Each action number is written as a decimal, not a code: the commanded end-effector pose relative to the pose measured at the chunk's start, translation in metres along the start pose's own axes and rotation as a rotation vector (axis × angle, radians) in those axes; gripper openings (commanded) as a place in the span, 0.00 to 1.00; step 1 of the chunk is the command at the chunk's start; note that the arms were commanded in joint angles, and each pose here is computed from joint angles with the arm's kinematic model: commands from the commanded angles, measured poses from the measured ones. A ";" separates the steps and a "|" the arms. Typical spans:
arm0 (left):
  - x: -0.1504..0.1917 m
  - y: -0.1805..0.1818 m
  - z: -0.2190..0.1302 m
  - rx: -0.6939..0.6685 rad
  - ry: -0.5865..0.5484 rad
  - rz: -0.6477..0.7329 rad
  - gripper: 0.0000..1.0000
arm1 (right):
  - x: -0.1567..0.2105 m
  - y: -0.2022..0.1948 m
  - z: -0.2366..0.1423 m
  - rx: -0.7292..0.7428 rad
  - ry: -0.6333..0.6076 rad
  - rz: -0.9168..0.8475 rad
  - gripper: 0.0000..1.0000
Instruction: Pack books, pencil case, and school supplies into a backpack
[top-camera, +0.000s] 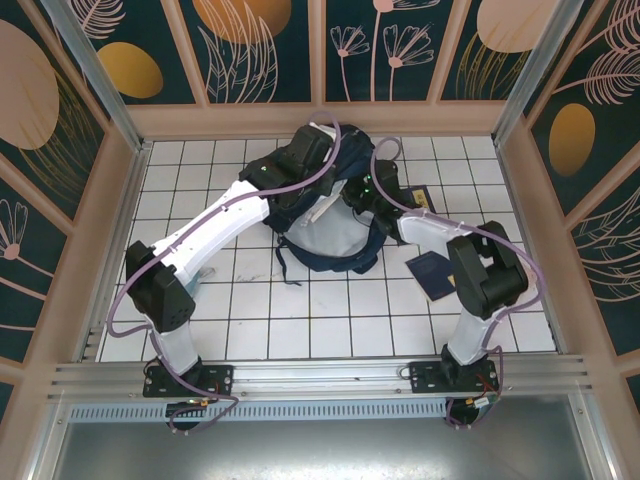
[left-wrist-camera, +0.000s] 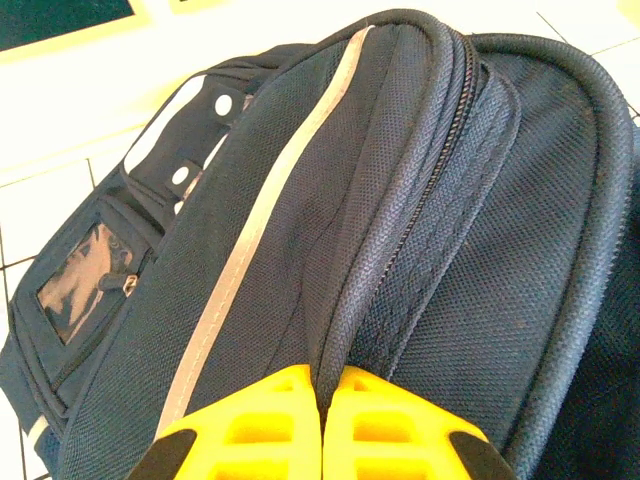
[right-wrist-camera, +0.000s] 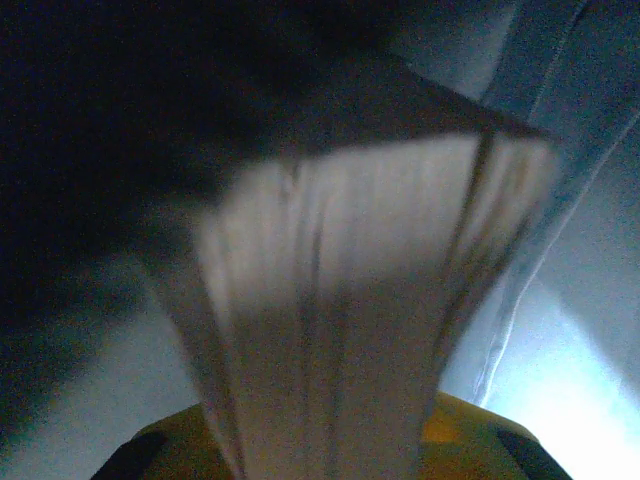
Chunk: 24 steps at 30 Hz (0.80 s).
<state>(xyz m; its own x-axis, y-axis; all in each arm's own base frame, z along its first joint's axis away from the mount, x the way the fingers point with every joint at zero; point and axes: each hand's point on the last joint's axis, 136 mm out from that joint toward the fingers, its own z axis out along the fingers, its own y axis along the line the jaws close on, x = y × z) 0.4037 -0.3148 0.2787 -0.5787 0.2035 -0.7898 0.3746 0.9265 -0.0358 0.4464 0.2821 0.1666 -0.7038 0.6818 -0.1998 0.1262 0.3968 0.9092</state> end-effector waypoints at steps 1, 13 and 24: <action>-0.048 0.003 -0.040 0.010 -0.179 -0.102 0.00 | -0.005 0.028 0.017 -0.117 -0.034 0.061 0.00; -0.041 -0.003 -0.038 0.042 -0.153 -0.094 0.00 | -0.013 0.030 0.058 -0.172 -0.022 0.132 0.04; -0.036 0.026 -0.007 -0.087 -0.125 -0.118 0.00 | 0.008 0.010 0.005 -0.072 0.182 0.174 0.65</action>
<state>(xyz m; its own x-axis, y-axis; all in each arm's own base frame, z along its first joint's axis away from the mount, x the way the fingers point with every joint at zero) 0.4098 -0.2957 0.2653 -0.6085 0.1795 -0.7730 0.2965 0.9550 -0.0116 0.4669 0.3092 0.1394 -0.7536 0.6572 -0.0103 0.2157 0.2621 0.9406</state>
